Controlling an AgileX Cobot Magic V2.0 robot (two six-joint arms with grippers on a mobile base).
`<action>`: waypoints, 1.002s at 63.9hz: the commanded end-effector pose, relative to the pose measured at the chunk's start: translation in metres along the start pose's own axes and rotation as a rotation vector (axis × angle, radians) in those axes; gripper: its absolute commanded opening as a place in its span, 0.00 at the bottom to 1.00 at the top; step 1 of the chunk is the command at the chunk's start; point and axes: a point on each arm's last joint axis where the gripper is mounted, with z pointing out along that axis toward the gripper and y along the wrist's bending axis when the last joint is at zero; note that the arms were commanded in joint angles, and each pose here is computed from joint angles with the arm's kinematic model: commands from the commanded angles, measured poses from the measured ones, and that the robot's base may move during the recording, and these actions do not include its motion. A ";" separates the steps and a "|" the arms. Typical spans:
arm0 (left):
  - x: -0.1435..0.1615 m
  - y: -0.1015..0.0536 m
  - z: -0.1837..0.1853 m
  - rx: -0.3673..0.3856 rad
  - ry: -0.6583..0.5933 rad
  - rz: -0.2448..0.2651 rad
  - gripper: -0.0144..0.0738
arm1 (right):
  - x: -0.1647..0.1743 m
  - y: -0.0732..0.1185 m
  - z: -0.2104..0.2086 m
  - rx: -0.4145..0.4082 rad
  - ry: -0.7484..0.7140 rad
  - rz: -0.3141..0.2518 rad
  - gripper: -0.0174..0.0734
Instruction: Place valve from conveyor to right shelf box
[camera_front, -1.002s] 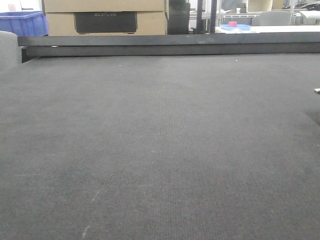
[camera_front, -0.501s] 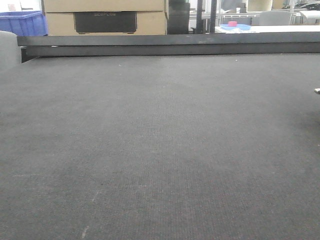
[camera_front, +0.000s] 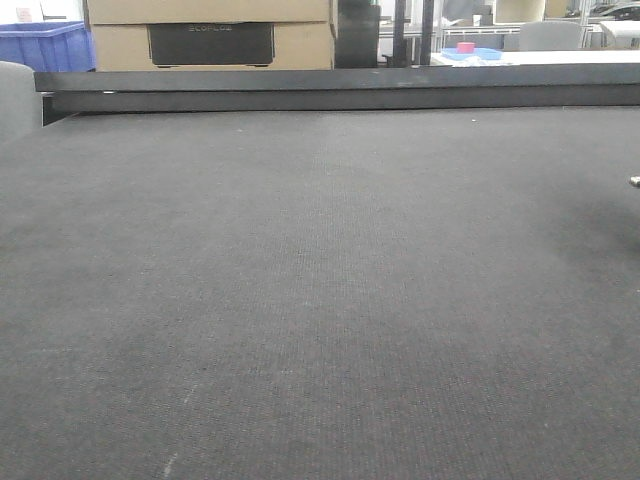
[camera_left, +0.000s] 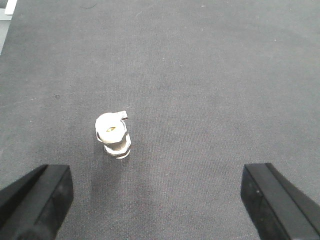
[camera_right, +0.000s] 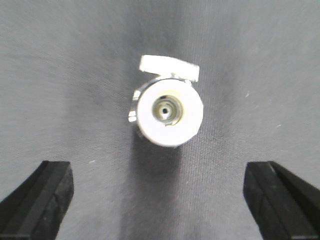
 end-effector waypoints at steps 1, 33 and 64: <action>-0.002 -0.001 -0.002 0.005 -0.014 -0.007 0.82 | -0.007 -0.007 0.015 0.014 0.010 0.005 0.82; -0.002 -0.001 -0.002 0.005 -0.014 -0.007 0.82 | -0.022 -0.013 0.075 0.012 0.068 0.014 0.82; -0.001 -0.001 -0.003 0.005 0.026 -0.008 0.82 | -0.024 -0.013 0.072 0.015 0.036 0.014 0.02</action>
